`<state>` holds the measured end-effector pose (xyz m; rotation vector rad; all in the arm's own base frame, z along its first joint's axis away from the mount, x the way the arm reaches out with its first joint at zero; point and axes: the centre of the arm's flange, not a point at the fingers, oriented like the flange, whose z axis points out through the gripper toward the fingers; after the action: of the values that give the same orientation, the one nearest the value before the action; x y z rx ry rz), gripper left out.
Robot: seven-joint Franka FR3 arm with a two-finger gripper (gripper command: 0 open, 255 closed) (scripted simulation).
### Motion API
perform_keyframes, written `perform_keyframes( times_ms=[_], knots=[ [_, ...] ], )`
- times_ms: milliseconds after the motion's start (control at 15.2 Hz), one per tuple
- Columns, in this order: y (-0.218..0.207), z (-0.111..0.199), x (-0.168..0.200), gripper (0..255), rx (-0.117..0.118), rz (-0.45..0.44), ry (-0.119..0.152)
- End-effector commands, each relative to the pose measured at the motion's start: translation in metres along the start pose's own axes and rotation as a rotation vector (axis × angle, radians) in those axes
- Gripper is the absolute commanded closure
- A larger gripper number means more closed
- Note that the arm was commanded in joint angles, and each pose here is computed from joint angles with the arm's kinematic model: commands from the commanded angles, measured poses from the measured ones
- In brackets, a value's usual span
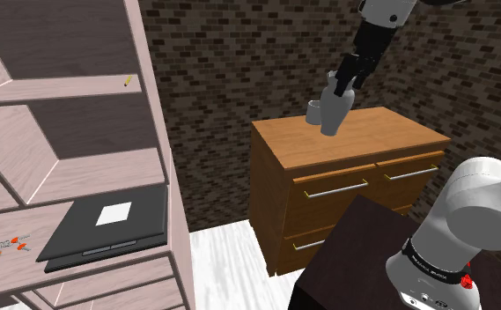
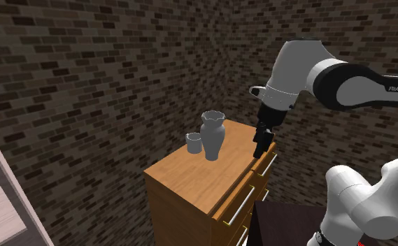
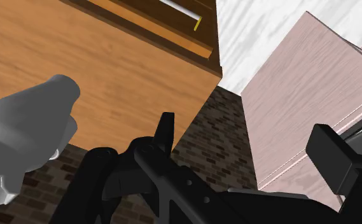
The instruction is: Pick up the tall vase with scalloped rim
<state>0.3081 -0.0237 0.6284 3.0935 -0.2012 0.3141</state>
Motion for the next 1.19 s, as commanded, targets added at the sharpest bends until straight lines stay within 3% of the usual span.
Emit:
perform_keyframes(
  times_ms=[0, 1122],
  knots=[
    [0.000, 0.000, 0.000, 0, 0.000, 0.000, 0.000],
    [0.167, 0.062, 0.100, 0, -0.120, -0.028, 0.065]
  ],
)
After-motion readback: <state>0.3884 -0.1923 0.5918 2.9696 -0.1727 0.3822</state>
